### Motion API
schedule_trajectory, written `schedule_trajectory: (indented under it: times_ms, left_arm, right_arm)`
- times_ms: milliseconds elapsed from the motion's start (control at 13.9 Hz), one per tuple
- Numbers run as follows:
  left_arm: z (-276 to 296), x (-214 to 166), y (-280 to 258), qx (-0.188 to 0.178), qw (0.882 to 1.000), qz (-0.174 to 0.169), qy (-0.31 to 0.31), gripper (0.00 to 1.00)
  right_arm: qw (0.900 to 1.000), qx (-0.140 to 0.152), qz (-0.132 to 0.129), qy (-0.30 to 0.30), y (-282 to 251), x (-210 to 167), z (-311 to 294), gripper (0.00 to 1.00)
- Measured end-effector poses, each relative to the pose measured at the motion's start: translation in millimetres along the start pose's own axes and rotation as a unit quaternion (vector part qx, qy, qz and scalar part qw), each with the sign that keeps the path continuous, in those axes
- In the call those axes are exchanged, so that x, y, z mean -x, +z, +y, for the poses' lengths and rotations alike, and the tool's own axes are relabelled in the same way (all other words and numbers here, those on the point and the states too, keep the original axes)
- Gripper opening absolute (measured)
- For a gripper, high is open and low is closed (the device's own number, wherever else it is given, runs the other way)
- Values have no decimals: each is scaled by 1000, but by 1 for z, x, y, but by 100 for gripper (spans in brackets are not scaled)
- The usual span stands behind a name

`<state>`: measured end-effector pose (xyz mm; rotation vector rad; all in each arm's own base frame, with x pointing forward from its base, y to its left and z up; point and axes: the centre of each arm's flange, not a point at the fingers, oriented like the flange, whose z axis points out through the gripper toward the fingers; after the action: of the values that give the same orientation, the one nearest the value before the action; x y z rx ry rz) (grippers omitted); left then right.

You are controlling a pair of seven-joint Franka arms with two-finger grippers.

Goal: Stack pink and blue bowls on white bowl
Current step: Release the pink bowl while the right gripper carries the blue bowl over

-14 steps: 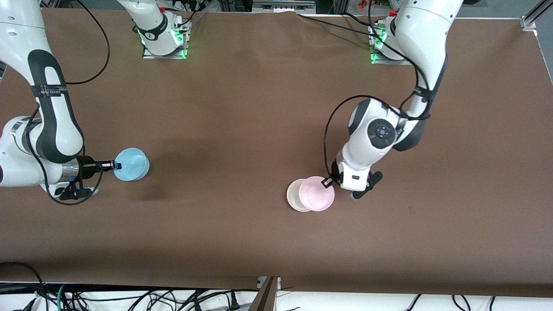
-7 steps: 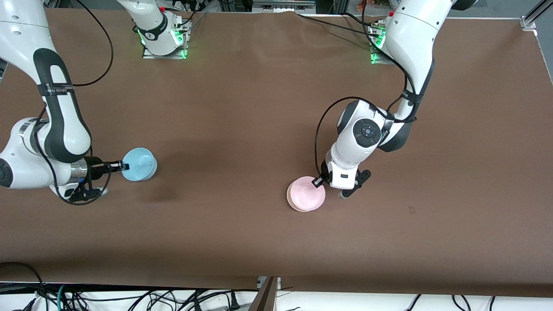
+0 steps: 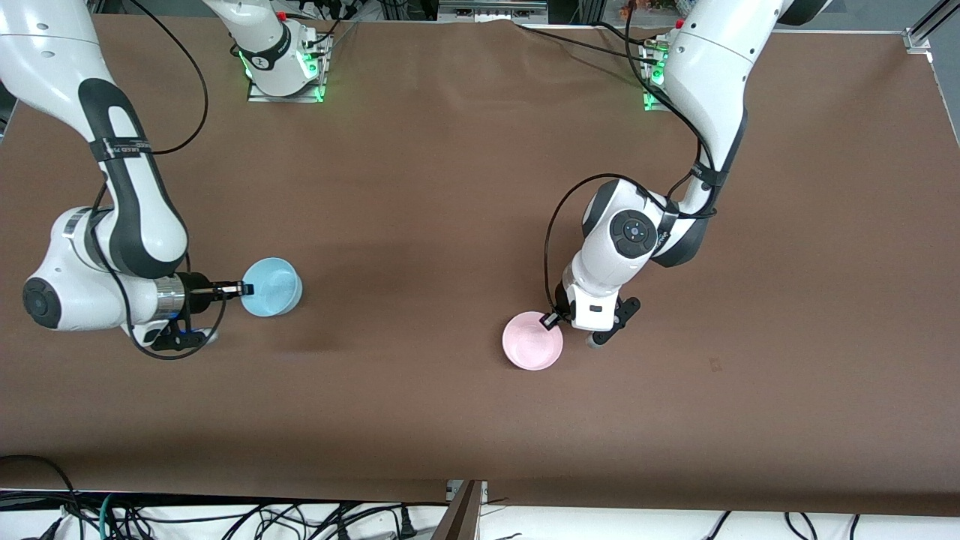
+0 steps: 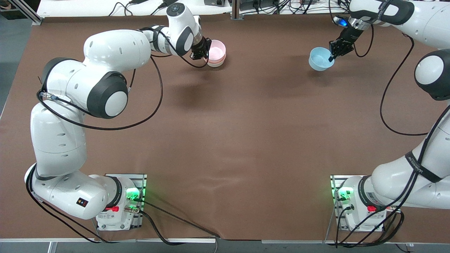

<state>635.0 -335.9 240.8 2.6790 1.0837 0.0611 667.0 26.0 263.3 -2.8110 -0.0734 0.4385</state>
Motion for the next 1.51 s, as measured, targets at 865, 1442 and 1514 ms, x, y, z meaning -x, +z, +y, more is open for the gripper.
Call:
schedule_trajectory:
  times_ms: [865, 1442, 1514]
  left_arm:
    - [24, -26, -29, -2, 1000, -1, -8, 37]
    - [2, -141, -223, -58, 997, -41, 37, 34]
    - [-12, -155, -250, -60, 996, -43, 47, 34]
  right_arm:
    - [990, -1, 38, 134, 28, -5, -148, 2]
    - [960, -53, 128, 244, 70, -1, -295, 2]
    - [954, -66, 138, 257, 76, -1, -314, 2]
